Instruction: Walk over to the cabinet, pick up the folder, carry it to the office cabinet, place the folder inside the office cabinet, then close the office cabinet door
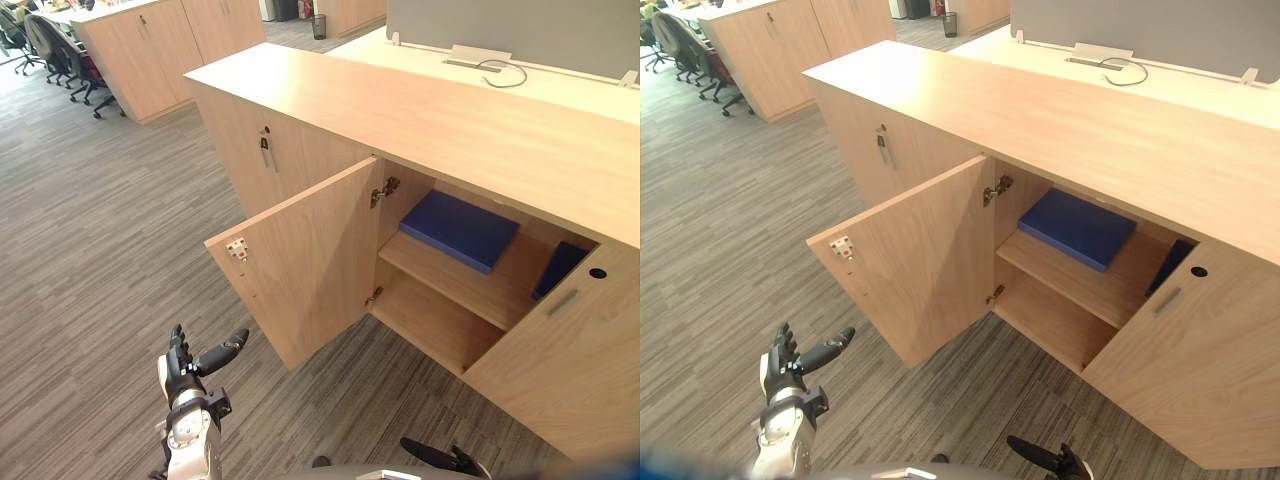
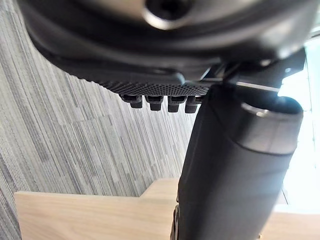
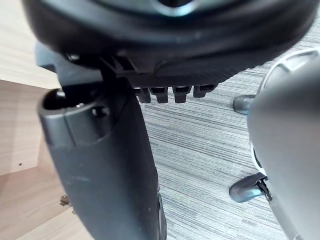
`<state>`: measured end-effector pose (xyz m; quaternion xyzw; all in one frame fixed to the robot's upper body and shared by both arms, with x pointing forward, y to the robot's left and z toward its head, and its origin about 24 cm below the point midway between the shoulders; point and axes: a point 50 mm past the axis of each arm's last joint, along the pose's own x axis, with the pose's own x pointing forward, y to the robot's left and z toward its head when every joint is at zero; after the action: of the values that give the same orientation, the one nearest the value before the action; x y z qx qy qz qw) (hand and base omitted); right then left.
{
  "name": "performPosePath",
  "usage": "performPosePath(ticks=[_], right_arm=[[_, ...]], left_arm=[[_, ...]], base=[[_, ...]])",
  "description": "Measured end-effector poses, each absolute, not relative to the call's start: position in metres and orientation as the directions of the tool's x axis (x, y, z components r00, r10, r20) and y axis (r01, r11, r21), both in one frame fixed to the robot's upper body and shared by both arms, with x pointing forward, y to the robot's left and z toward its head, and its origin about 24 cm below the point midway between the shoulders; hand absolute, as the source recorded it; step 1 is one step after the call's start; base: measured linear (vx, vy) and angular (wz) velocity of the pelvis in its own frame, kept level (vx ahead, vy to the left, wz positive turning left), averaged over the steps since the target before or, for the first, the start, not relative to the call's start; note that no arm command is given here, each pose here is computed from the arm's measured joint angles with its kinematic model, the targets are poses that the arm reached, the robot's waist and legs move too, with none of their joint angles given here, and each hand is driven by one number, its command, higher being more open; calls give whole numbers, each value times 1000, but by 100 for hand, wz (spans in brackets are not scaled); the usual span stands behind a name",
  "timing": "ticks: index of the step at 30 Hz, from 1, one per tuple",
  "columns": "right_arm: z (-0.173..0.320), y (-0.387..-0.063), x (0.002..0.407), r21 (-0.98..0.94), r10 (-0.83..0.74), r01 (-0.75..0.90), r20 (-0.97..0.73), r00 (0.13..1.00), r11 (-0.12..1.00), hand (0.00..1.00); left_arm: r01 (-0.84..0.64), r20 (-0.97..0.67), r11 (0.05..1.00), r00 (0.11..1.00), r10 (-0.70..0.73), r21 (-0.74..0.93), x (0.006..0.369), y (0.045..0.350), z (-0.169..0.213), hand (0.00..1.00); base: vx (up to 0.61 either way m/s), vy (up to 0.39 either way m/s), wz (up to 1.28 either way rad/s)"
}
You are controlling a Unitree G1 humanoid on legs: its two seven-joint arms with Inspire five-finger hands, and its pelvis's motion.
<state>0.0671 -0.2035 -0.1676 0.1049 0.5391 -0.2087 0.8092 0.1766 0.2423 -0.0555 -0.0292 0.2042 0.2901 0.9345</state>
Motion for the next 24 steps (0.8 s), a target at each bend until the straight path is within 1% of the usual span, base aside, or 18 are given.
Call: performPosePath(ticks=[6, 11, 19, 24], right_arm=[[-169, -198, 67, -30, -194, 445, -925, 328, 895, 100], [-170, -200, 66, -25, -189, 446, -926, 327, 895, 100], [-170, -212, 58, -64, -212, 446, -933, 292, 893, 100], [-171, -214, 50, -77, -216, 448, -939, 269, 891, 100]], left_arm=[[-437, -347, 888, 818, 459, 143, 191, 246, -45, 100], [-402, -319, 902, 843, 432, 160, 202, 249, -38, 100], [-388, -317, 898, 842, 438, 209, 222, 266, -34, 100], [-392, -308, 891, 839, 448, 226, 233, 273, -30, 100]], base=[[31, -6, -17], [-12, -21, -12], [-15, -14, -2], [-8, 0, -4]])
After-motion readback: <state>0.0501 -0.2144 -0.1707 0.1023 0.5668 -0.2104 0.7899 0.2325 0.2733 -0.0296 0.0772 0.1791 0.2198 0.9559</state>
